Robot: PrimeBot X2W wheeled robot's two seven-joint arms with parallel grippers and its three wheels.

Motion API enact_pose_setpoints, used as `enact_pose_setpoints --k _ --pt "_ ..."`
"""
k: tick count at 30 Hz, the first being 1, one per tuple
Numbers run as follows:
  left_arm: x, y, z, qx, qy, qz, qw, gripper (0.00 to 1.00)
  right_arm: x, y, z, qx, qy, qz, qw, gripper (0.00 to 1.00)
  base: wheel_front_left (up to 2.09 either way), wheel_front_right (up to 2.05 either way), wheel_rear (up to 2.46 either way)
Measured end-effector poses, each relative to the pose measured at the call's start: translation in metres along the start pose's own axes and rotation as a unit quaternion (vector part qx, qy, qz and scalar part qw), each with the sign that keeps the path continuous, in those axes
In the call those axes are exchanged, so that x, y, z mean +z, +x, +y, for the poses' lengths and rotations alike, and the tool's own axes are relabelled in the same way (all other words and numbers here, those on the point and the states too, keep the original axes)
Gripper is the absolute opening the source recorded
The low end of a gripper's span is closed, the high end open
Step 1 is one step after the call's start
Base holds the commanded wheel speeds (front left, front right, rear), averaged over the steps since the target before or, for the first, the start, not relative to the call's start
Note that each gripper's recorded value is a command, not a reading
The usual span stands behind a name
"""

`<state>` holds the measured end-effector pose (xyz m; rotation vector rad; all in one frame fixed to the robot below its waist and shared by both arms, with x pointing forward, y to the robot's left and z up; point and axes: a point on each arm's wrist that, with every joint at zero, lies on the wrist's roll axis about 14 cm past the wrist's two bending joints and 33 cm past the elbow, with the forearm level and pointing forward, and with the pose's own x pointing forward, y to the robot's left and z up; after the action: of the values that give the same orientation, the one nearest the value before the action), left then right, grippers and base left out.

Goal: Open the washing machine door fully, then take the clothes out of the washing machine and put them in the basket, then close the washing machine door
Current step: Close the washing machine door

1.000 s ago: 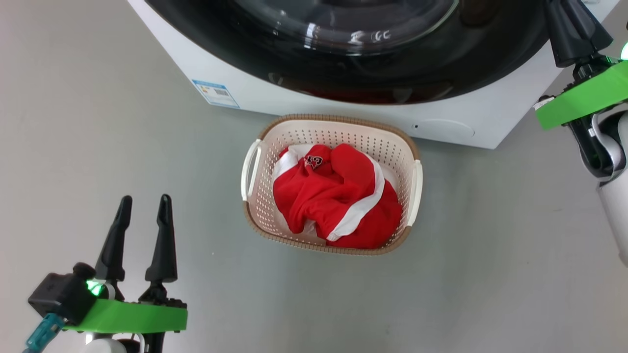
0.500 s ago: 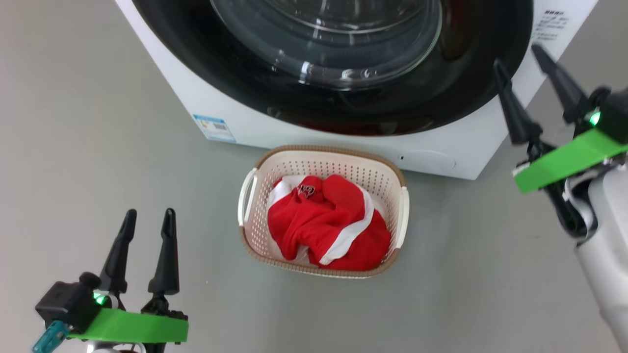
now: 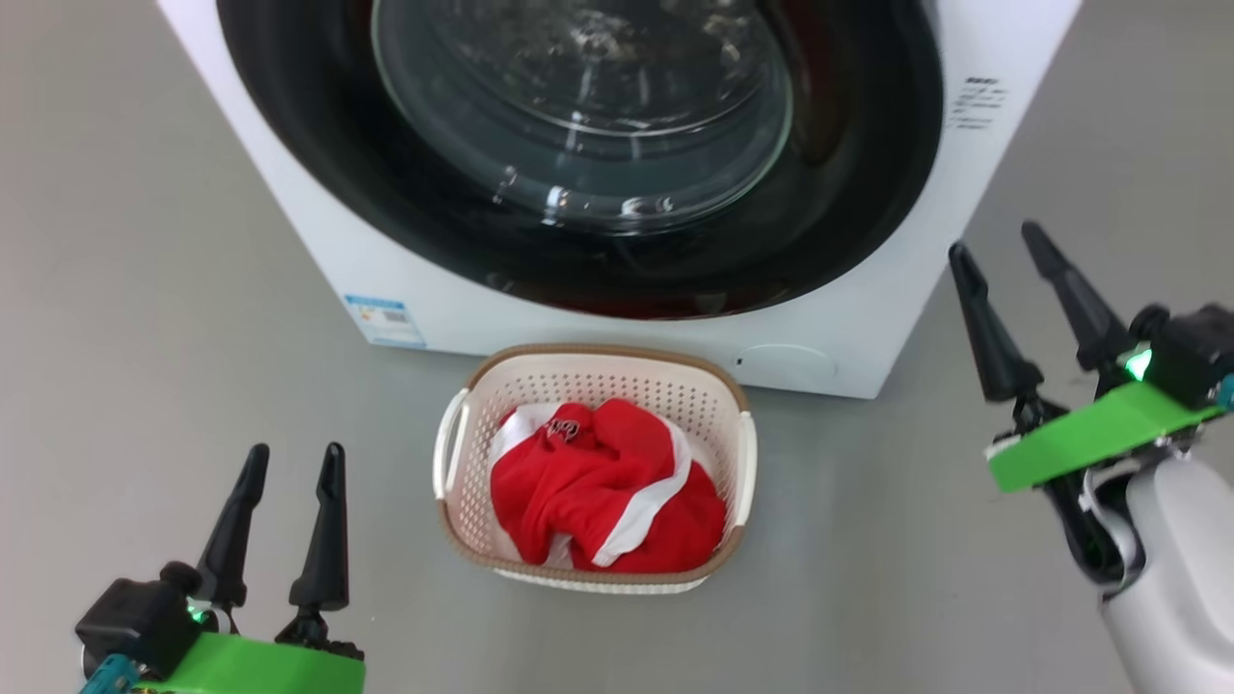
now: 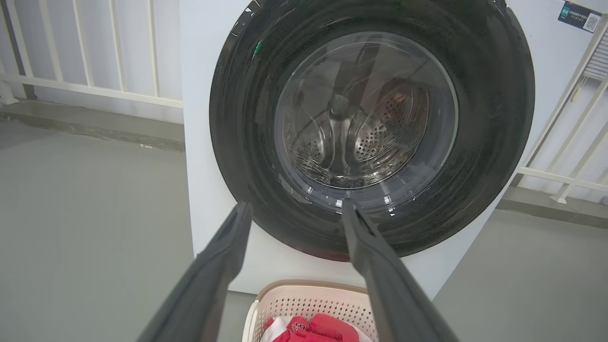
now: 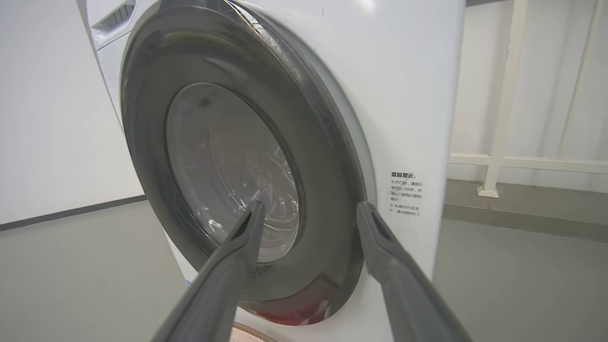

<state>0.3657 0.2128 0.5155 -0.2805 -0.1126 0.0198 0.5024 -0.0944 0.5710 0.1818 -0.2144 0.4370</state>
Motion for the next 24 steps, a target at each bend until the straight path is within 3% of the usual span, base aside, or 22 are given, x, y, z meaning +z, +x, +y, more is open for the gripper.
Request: enact_pose_setpoints --k 24 --pt "-0.001 0.011 -0.036 -0.059 -0.009 -0.003 0.998 1.00 0.005 -0.088 -0.030 -0.099 0.021 0.004 0.995 1.00 0.00 0.00 0.00"
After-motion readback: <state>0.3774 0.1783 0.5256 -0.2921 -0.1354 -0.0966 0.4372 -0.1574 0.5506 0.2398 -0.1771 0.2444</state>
